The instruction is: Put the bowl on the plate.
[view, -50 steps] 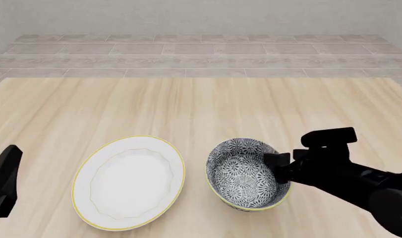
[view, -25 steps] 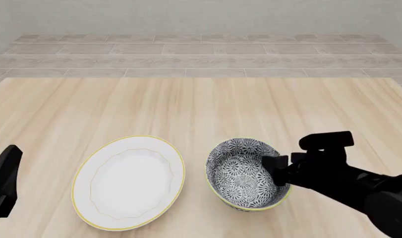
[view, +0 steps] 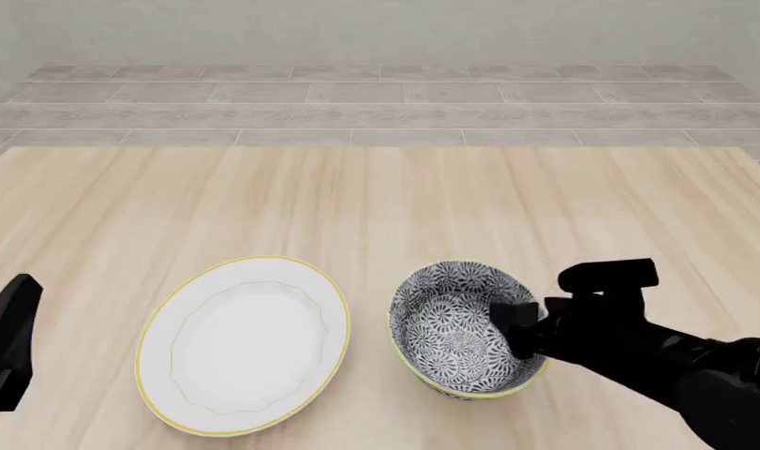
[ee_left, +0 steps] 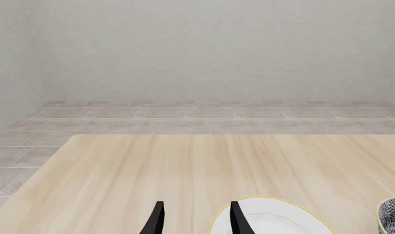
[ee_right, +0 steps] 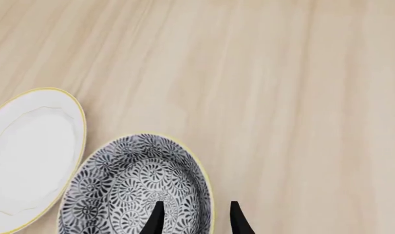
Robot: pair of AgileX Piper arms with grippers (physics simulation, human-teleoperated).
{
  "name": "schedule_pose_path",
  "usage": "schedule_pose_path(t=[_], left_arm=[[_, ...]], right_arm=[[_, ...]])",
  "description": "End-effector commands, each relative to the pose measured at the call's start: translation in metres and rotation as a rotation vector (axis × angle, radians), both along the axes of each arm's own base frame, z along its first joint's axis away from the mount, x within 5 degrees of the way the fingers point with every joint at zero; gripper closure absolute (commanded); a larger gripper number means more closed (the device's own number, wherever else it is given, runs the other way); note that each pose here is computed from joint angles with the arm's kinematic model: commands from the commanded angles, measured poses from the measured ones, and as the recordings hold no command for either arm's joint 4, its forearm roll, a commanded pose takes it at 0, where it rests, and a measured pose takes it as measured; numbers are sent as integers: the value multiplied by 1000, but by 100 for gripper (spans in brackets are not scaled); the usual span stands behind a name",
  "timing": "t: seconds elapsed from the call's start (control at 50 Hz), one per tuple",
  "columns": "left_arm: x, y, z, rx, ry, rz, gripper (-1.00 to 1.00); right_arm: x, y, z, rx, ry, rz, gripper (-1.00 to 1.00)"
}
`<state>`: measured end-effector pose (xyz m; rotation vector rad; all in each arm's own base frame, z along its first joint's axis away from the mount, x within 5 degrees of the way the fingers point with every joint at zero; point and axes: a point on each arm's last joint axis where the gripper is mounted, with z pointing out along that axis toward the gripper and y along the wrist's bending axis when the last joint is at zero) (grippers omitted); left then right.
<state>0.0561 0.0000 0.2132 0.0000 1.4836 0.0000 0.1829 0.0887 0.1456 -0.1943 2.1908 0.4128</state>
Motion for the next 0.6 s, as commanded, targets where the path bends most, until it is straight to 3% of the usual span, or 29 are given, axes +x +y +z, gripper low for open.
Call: schedule_pose_path(t=[0.02,0.6], left_arm=[[0,0,0,0,0,0,-100],[0,0,0,0,0,0,-100]], right_arm=[[1,1,-8,1,1,2,-100],[0,1,-10,8,7,0,-100]])
